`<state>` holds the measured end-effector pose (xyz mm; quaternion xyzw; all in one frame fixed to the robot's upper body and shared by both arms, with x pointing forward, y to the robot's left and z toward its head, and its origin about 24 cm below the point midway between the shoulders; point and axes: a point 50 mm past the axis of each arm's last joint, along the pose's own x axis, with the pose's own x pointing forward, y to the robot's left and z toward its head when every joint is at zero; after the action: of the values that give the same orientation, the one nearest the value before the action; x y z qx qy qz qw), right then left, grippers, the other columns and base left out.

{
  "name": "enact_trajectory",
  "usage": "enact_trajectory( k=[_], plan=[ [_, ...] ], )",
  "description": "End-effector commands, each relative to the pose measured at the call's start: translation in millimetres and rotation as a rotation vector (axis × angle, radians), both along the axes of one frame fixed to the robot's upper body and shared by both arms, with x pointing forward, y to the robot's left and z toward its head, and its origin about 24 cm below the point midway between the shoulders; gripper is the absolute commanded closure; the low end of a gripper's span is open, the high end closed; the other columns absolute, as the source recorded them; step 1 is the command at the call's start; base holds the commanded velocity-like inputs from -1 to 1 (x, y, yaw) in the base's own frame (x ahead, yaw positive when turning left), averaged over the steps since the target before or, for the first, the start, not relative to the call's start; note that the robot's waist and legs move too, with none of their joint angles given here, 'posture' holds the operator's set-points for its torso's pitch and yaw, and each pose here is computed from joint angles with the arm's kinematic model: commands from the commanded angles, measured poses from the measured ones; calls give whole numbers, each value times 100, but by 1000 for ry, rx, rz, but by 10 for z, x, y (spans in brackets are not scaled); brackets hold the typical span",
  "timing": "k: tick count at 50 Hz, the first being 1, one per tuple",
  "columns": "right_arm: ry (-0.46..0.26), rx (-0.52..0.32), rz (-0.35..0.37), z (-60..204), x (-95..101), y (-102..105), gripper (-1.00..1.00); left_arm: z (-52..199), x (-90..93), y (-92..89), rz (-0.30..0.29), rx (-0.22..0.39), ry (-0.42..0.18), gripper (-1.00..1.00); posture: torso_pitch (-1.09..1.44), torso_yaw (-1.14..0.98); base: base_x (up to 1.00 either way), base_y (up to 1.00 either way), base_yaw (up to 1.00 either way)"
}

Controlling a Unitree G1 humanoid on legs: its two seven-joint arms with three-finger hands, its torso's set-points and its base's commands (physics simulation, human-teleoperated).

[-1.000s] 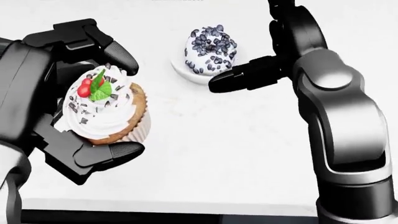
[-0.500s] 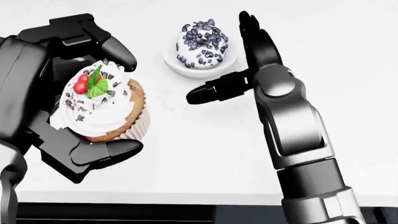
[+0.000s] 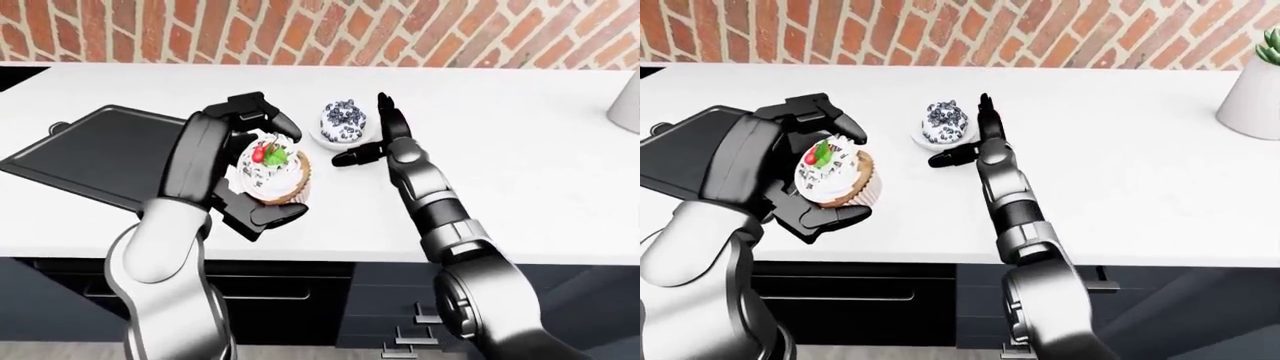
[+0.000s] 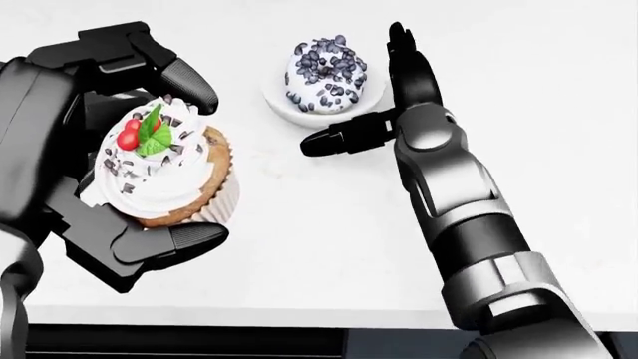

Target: Pick up the bowl with donut and place it on the tray. Pick up the cupcake and place it on the tray.

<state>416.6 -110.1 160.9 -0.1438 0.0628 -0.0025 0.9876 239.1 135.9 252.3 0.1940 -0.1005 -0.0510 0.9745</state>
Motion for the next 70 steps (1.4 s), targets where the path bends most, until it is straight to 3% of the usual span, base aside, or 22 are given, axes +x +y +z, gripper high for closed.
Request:
enact_trajectory(
  k=[1, 20, 33, 43, 62, 64, 70],
  plan=[
    [-96, 9, 8, 250, 32, 37, -100, 103, -42, -6, -1, 7, -69, 100, 0, 0, 0, 0, 0],
    [-79, 17, 22, 147, 51, 140, -98, 110, -30, 1, 0, 9, -71, 100, 0, 0, 0, 0, 0],
    [-70, 22, 25, 90, 43, 147, -22, 113, -31, 8, 3, 8, -71, 100, 0, 0, 0, 0, 0],
    [-71, 21, 23, 65, 41, 127, 6, 99, -31, 22, 6, 6, -70, 100, 0, 0, 0, 0, 0],
    [-151, 66, -28, 332, 13, -108, 31, 99, -44, 21, 8, 9, -71, 100, 0, 0, 0, 0, 0],
    [-168, 75, -33, 383, -10, -145, 47, 96, -37, 25, 9, 9, -71, 100, 0, 0, 0, 0, 0],
    [-203, 92, -42, 504, -83, -227, 64, 98, -39, 33, 12, 10, -71, 100, 0, 0, 0, 0, 0]
  ],
)
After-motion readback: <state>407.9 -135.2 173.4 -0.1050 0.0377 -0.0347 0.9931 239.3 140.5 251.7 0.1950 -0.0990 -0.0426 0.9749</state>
